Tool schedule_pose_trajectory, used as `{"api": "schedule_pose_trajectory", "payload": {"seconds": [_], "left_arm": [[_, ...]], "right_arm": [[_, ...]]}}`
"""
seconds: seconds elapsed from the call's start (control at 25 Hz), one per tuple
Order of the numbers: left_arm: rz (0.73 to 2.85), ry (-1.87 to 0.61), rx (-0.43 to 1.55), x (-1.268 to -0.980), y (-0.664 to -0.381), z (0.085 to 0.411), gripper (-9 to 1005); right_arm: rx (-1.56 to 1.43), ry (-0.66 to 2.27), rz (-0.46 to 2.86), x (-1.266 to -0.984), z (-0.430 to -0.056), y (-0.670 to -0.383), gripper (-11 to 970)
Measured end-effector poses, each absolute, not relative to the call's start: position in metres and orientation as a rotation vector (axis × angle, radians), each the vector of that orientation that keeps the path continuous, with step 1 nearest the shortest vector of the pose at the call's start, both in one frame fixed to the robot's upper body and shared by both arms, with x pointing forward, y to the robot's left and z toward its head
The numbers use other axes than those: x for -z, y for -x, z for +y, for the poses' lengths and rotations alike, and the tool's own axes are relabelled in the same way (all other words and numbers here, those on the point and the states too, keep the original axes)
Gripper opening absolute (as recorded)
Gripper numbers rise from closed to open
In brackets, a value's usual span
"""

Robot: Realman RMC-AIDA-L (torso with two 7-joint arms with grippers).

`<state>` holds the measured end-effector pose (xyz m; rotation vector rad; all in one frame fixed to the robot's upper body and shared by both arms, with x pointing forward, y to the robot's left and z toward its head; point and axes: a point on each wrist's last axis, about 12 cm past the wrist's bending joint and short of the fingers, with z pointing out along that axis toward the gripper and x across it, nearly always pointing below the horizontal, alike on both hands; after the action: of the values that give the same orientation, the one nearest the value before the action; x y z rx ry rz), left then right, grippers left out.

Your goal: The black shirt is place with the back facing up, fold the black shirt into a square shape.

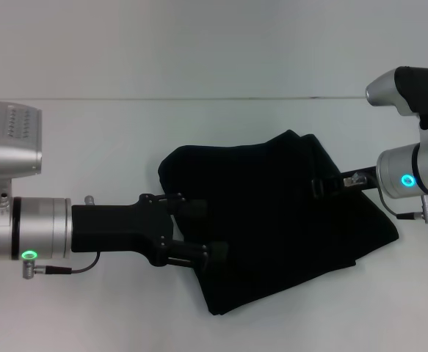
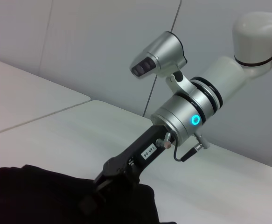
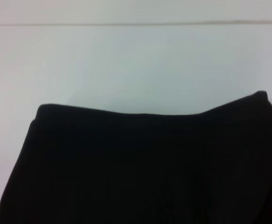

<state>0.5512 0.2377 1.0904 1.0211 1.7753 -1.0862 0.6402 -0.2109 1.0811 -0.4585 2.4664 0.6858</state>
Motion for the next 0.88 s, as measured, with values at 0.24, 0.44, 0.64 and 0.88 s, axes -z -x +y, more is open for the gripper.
{"api": "schedule_pose_trajectory", "payload": {"seconds": [0.24, 0.44, 0.64, 0.88], "left_arm": [[1.773, -1.017, 1.086, -1.091, -0.552, 0.238, 950], [1.778, -1.007, 1.085, -1.092, -0.553, 0.239, 950], [1.779, -1.001, 1.078, -1.092, -0.554, 0.239, 949], [1.778, -0.986, 1.076, -1.092, -0.554, 0.241, 950]], "right_arm": [[-0.706, 0.493, 2.409, -1.089, -0.209, -0.644, 43], [-0.748, 0.531, 2.368, -1.098, -0.207, -0.644, 43], [-0.755, 0.552, 2.344, -1.107, -0.211, -0.645, 44], [-0.76, 0.556, 2.328, -1.115, -0.219, -0.646, 44]]}}
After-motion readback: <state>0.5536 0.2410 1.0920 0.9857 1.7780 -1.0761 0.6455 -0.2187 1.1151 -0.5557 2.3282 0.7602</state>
